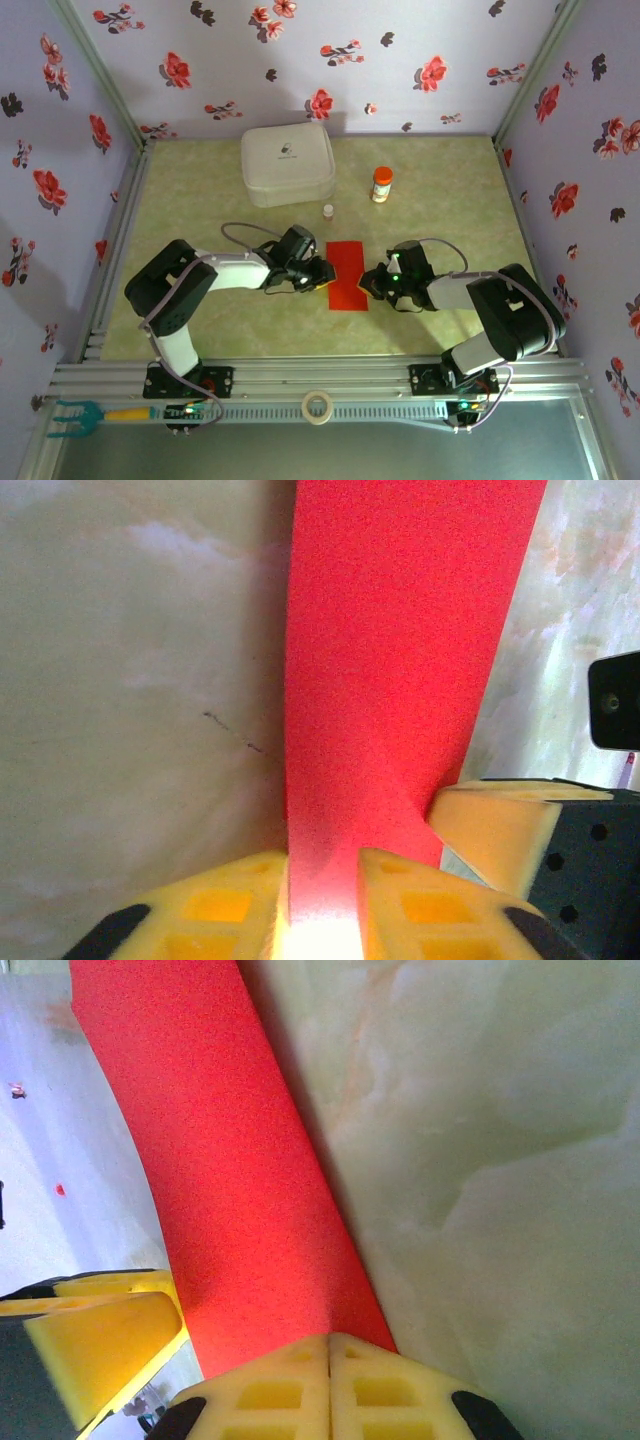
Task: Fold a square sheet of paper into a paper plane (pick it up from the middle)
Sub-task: Third fold the triangle at the center of the table.
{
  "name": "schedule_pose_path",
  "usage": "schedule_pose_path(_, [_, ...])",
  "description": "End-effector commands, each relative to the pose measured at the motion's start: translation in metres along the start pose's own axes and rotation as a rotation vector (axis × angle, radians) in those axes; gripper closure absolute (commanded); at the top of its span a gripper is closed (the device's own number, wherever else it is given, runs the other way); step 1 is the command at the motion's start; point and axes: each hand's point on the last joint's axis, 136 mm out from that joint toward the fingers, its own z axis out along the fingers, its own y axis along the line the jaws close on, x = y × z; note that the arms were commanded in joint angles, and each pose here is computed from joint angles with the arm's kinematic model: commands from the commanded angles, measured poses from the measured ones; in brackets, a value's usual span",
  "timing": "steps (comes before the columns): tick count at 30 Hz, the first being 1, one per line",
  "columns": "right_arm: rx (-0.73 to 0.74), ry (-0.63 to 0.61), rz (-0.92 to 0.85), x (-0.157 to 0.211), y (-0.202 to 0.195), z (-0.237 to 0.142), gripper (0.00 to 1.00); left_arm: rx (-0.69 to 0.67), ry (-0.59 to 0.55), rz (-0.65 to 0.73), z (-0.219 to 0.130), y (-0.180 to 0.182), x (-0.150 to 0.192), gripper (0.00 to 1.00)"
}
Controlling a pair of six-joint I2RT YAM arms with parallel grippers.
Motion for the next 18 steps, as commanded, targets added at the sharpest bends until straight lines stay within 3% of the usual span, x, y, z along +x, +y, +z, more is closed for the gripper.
schedule_pose_path(1, [0.094,0.027,0.07,0.011,-0.03,0.002,0.89,0.015,-0.014,-0.005,-0.005,-0.001,-0.003,0.83])
schedule_pose_path(6, [0.014,0.038,-0.013,0.01,-0.004,-0.002,0.76,0.026,-0.042,-0.008,-0.018,-0.002,-0.006,0.98])
schedule_pose_path(10, [0.025,0.01,-0.151,0.01,0.015,-0.011,0.63,0.039,-0.067,-0.038,-0.034,0.001,-0.01,1.0])
schedule_pose_path(15, [0.16,-0.127,-0.556,0.017,0.037,-0.023,0.58,0.047,-0.072,-0.051,-0.052,0.001,-0.009,1.0])
schedule_pose_path(18, [0.141,-0.186,-0.818,0.031,0.055,-0.023,0.57,0.041,-0.06,-0.062,-0.056,0.003,-0.006,1.0])
